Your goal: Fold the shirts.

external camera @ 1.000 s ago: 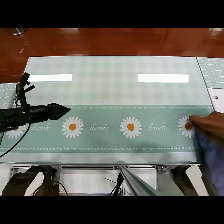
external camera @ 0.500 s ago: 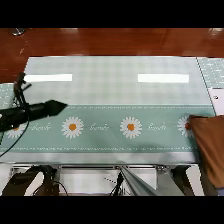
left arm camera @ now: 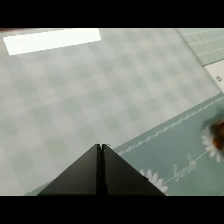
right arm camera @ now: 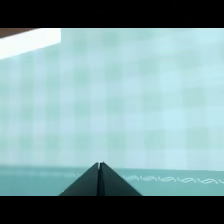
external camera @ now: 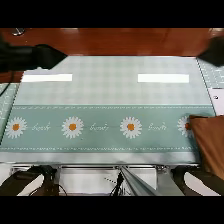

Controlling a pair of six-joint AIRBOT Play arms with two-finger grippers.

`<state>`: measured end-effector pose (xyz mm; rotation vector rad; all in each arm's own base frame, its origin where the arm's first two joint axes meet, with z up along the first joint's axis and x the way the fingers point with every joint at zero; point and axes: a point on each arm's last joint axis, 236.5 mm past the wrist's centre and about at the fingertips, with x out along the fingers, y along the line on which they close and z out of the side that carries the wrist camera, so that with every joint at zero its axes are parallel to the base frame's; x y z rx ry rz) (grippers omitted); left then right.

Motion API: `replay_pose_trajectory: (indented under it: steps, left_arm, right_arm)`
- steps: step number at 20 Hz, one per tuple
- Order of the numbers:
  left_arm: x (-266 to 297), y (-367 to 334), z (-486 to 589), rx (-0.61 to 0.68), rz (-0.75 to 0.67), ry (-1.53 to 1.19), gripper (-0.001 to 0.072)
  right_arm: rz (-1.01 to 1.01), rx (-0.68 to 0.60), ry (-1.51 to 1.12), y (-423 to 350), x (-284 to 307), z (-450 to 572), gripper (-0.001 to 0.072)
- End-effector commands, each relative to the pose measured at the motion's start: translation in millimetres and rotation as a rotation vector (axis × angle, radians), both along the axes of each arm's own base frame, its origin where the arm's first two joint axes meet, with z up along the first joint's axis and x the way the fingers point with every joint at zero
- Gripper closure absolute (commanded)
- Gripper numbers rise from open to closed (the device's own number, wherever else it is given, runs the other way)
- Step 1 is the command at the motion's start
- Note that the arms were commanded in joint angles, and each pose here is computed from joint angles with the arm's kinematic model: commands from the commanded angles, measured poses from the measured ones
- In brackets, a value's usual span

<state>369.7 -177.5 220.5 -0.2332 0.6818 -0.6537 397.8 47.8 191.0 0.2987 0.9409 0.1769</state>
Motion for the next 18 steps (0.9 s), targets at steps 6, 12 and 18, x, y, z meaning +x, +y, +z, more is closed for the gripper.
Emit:
replay_pose_trajectory:
  steps: [6, 12, 18]
  left_arm:
    - [0.3, 27.1, -161.8, 0.327, 0.117, 0.358, 0.0682]
    - [1.9, 27.1, -167.8, 0.33, 0.117, 0.371, 0.0681]
    - [1.7, 27.1, -167.8, 0.33, 0.117, 0.372, 0.0681]
  right_arm:
    - [0.089, -0.328, 0.302, 42.8, -27.3, -189.4, 0.0684]
    - [0.089, -0.39, 0.244, 30.1, -18.2, -178.8, 0.0684]
    - [0.089, -0.39, 0.244, 30.1, -18.2, -178.8, 0.0684]
